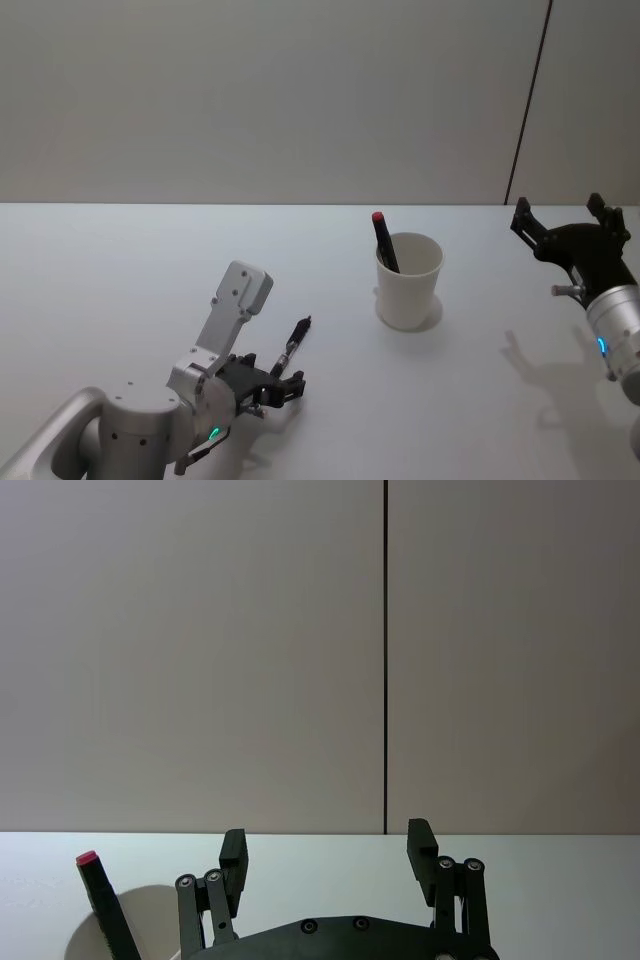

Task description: Place the pen into the pen holder.

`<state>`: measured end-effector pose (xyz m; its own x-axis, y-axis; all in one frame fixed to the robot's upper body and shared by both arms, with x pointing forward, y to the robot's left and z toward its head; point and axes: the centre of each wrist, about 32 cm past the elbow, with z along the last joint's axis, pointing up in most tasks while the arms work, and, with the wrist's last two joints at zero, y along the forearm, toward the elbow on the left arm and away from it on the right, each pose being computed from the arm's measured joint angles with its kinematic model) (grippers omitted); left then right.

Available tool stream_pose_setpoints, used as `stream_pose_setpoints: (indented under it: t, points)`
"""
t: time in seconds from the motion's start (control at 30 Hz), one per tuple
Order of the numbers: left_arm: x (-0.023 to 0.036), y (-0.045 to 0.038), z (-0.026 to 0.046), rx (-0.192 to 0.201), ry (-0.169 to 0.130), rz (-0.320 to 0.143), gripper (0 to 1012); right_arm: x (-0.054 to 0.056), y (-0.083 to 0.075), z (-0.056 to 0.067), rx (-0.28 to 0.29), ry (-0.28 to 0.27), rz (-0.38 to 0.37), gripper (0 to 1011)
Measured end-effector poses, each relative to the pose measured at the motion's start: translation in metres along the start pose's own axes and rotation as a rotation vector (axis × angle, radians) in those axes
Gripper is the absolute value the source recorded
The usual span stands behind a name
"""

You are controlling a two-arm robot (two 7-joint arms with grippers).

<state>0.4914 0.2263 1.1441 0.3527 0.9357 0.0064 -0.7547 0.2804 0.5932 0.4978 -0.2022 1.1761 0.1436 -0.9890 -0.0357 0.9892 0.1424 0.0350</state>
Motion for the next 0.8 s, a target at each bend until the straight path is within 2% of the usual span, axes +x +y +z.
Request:
stream_pose_setpoints:
  t: [0.03,0.13,0.17,0.23,0.27,0.33,0.4,0.53,0.57,0.73,0.77,0.8]
  points:
    - [0.0,-0.0003,-0.0001,0.004,-0.002,0.002,833,0.0,0.0,0.0,0.0,0.0,0.0,1002]
    - [0.0,-0.0007,-0.0004,0.009,-0.004,0.006,783,0.0,0.0,0.0,0.0,0.0,0.0,1002]
    - [0.0001,-0.001,-0.0007,0.012,-0.005,0.01,726,0.0,0.0,0.0,0.0,0.0,0.0,1002]
    - [0.0002,-0.0012,-0.0009,0.015,-0.005,0.013,682,0.0,0.0,0.0,0.0,0.0,0.0,1002]
    - [0.0004,-0.0014,-0.0012,0.017,-0.006,0.016,621,0.0,0.0,0.0,0.0,0.0,0.0,1001]
    - [0.0006,-0.0017,-0.0015,0.02,-0.006,0.019,588,0.0,0.0,0.0,0.0,0.0,0.0,1002]
    - [0.0008,-0.002,-0.002,0.023,-0.007,0.023,499,0.0,0.0,0.0,0.0,0.0,0.0,1002]
    - [0.0013,-0.0024,-0.0025,0.028,-0.008,0.028,396,0.0,0.0,0.0,0.0,0.0,0.0,1002]
    - [0.0015,-0.0025,-0.0027,0.029,-0.009,0.029,336,0.0,0.0,0.0,0.0,0.0,0.0,1002]
    - [0.002,-0.0028,-0.0031,0.033,-0.011,0.034,198,0.0,0.0,0.0,0.0,0.0,0.0,1002]
    - [0.0023,-0.0029,-0.0032,0.034,-0.011,0.035,142,0.0,0.0,0.0,0.0,0.0,0.0,1002]
    - [0.0023,-0.0029,-0.0032,0.034,-0.011,0.035,142,0.0,0.0,0.0,0.0,0.0,0.0,1001]
